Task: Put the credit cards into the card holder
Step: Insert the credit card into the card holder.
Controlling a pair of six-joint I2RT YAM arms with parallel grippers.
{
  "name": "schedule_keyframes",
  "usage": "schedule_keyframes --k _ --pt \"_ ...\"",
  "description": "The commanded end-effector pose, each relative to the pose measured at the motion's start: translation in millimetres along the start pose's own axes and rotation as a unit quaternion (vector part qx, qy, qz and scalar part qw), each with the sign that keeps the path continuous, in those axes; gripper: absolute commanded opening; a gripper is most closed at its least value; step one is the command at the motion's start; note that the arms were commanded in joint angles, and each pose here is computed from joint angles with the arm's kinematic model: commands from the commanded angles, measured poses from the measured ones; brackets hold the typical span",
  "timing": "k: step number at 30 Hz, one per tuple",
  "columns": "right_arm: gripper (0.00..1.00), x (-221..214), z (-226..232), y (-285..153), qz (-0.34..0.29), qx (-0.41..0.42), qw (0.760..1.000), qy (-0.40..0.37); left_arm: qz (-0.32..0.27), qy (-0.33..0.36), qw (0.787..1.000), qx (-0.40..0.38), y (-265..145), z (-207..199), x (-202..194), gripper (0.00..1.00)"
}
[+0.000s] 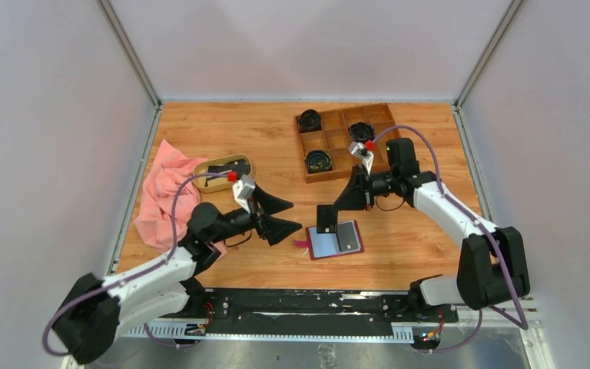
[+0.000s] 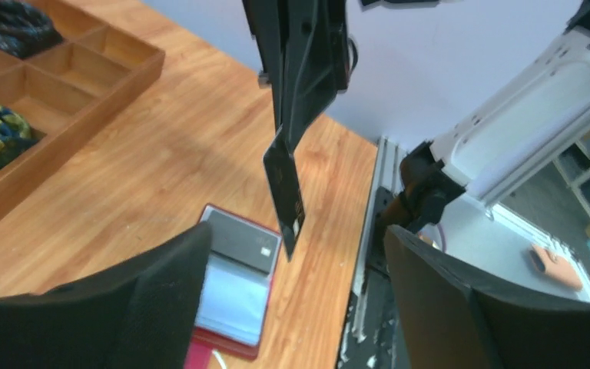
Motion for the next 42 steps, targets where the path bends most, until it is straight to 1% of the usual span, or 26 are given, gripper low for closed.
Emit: schedule_keyframes --k 1,2,3,5,7,9,11,14,16,18,22,27,30,33,35,42 --pt "0.0 -30.1 16.3 -9.6 0.005 -0.036 0.999 0.028 -0.04 0.062 0.995 0.064 -34.9 4.4 -5.7 0.95" --pt "0.0 -36.5 17.2 -13.8 0.002 -0.062 0.997 0.036 -0.064 0.069 0.993 0.065 -42.3 1.5 -4.5 0.99" --pt "0.0 -36.6 12.3 -19.2 -0.011 -0.093 0.995 0.016 -0.089 0.065 0.991 0.074 -49.1 1.7 -4.7 1.0" --pt "0.0 -46.5 11.2 -27.0 -0.026 -0.136 0.989 0.049 -0.129 0.039 0.986 0.096 -59.7 3.7 -5.3 1.0" --pt "0.0 -54.9 8.8 -30.6 -0.022 -0.152 0.985 0.084 -0.137 0.025 0.986 0.096 -64.4 3.4 -8.5 1.0" --pt "0.0 -64.5 8.5 -31.9 -0.016 -0.161 0.98 0.114 -0.129 0.008 0.988 0.09 -64.7 2.8 -13.2 1.0" --pt "0.0 -74.6 11.7 -30.8 -0.018 -0.153 0.976 0.156 -0.112 -0.017 0.99 0.089 -62.2 3.8 -18.2 1.0" --pt "0.0 -82.6 13.5 -32.9 -0.02 -0.161 0.968 0.19 -0.064 -0.048 0.991 0.106 -57.8 14.1 -32.9 1.0" --pt "0.0 -89.1 12.0 -35.6 -0.018 -0.181 0.961 0.206 -0.041 -0.061 0.99 0.124 -56.1 22.3 -41.7 0.98" --pt "0.0 -100.8 9.2 -40.6 -0.014 -0.21 0.951 0.226 -0.023 -0.059 0.988 0.137 -53.5 27.2 -49.2 0.97" --pt "0.0 -121.5 1.8 -49.8 -0.01 -0.255 0.929 0.267 -0.01 -0.047 0.985 0.166 -46.0 32.9 -56.7 0.96" --pt "0.0 -129.4 -10.6 -55.0 -0.003 -0.305 0.913 0.269 -0.006 -0.074 0.974 0.213 -39.4 45.5 -61.8 0.91" --pt "0.0 -132.7 -14.5 -54.3 -0.015 -0.315 0.908 0.276 0.0 -0.093 0.97 0.226 -35.1 50.0 -65.1 0.89" --pt "0.0 -135.2 -17.7 -55.7 -0.012 -0.327 0.903 0.279 0.005 -0.105 0.966 0.235 -31.5 53.5 -67.1 0.87" --pt "0.0 -137.4 -17.5 -55.3 -0.011 -0.326 0.902 0.283 0.004 -0.111 0.964 0.24 -30.1 55.2 -67.8 0.84" --pt "0.0 -141.4 -17.5 -52.7 -0.013 -0.313 0.901 0.299 0.009 -0.137 0.958 0.252 -25.4 61.1 -73.2 0.81"
Point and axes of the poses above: each gripper's point midway between its finger pads, its own y axis out along the fingers, its own z axis along the line the jaws close on, x = y × z, the point moved 7 cm from there along -y, back along the fingers, and after that the axes turned 15 degrees about -y, right-handed, at the moved point
